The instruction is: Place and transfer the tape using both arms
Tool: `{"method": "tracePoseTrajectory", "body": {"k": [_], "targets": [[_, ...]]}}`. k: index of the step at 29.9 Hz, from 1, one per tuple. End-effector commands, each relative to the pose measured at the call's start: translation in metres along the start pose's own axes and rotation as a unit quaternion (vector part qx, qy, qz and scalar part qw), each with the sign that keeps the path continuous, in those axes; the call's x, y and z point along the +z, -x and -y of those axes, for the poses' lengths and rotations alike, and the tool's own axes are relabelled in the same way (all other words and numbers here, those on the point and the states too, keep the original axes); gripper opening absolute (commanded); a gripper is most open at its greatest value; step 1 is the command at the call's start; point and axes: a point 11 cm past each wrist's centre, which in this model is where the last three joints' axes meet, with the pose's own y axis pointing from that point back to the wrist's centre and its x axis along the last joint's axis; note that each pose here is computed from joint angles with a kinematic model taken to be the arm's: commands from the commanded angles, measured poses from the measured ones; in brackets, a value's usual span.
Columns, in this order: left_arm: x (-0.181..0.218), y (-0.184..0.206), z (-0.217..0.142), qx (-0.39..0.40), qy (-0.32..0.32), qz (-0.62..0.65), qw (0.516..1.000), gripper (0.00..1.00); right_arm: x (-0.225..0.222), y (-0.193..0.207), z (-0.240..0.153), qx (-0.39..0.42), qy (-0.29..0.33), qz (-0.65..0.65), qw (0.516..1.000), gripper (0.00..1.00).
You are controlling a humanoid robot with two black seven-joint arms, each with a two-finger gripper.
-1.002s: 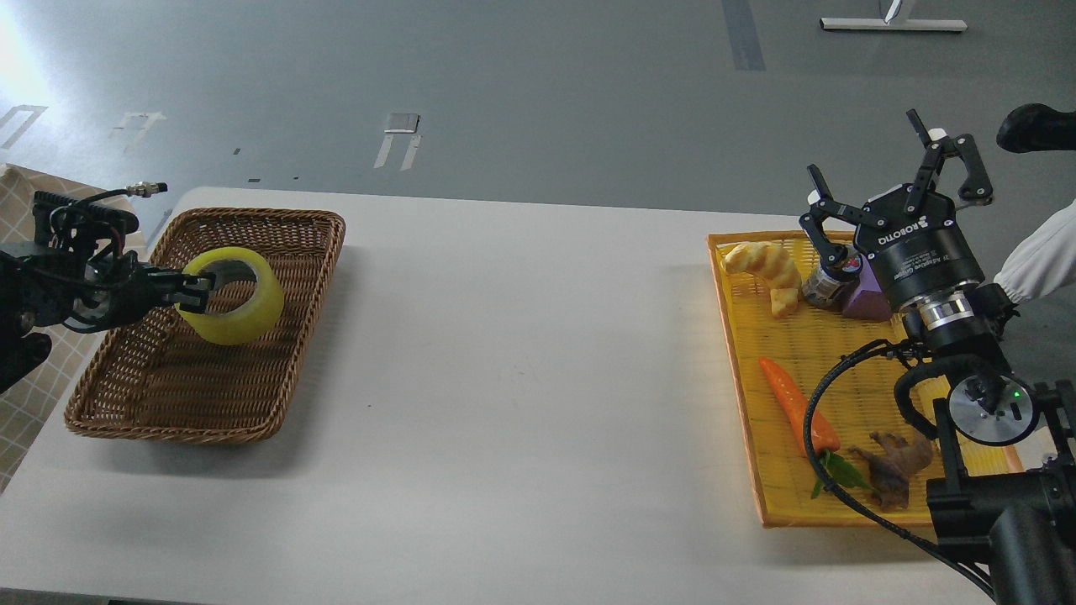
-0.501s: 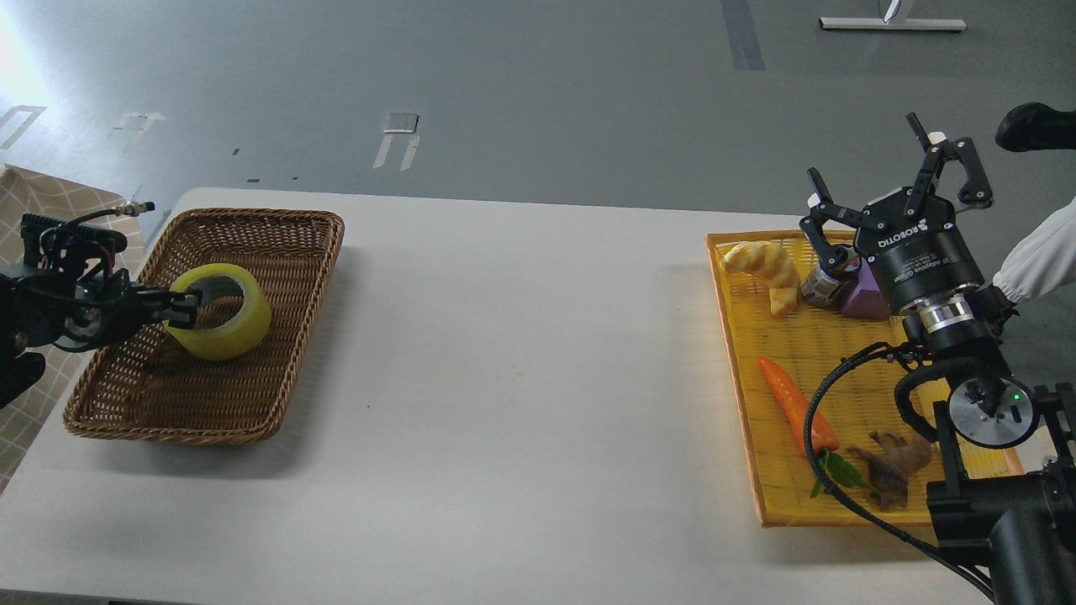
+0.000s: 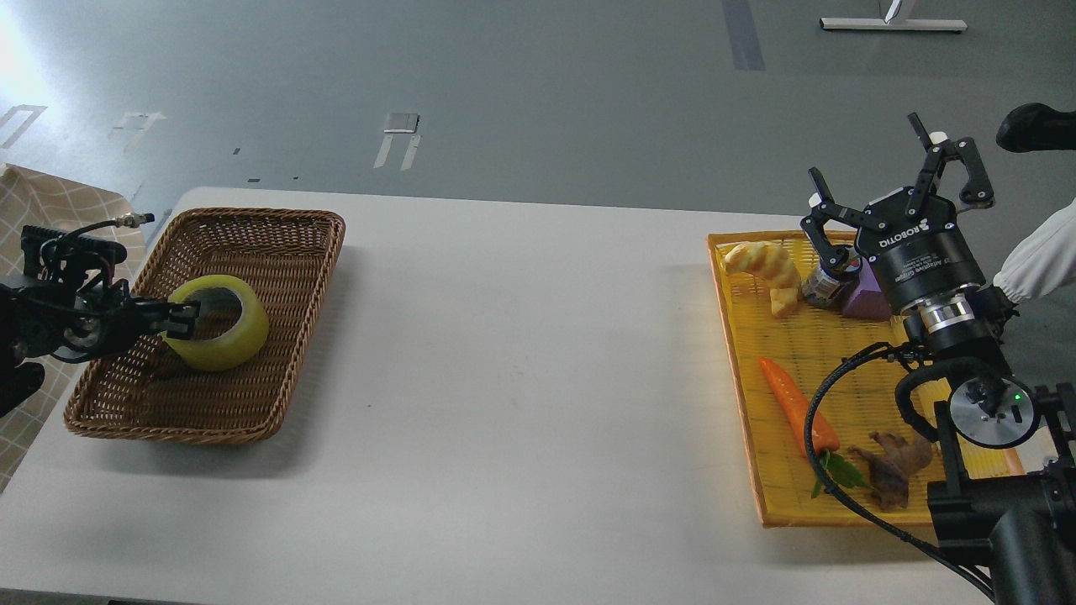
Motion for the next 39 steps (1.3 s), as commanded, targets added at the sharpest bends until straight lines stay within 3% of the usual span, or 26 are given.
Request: {"method": "tracePoseTrajectory", "body": {"k": [1, 8, 18, 28, 32, 39], "targets": [[0.001, -0.001, 0.000, 0.002, 0.001, -0.003, 1.000, 0.67, 0.000, 0.000, 0.000, 0.000, 0.000, 0.000, 1.000, 0.99], [0.002, -0.007, -0.002, 0.012, 0.010, -0.030, 0.999, 0.83, 0.000, 0.000, 0.000, 0.000, 0.001, 0.000, 1.000, 0.99], [0.011, -0.047, -0.010, 0.057, 0.043, -0.068, 0.995, 0.90, 0.000, 0.000, 0.000, 0.001, 0.000, 0.000, 1.000, 0.99], [0.041, -0.171, -0.067, 0.171, 0.185, -0.205, 0.946, 0.92, -0.003, 0.002, 0.001, -0.002, -0.004, 0.000, 1.000, 0.99], [0.054, -0.201, -0.084, 0.191, 0.238, -0.249, 0.919, 0.94, -0.004, 0.003, 0.003, -0.004, -0.006, -0.001, 1.000, 0.99], [0.093, -0.247, -0.103, 0.216, 0.376, -0.382, 0.816, 0.98, -0.012, 0.008, 0.008, -0.014, -0.014, -0.006, 1.000, 1.00]]}}
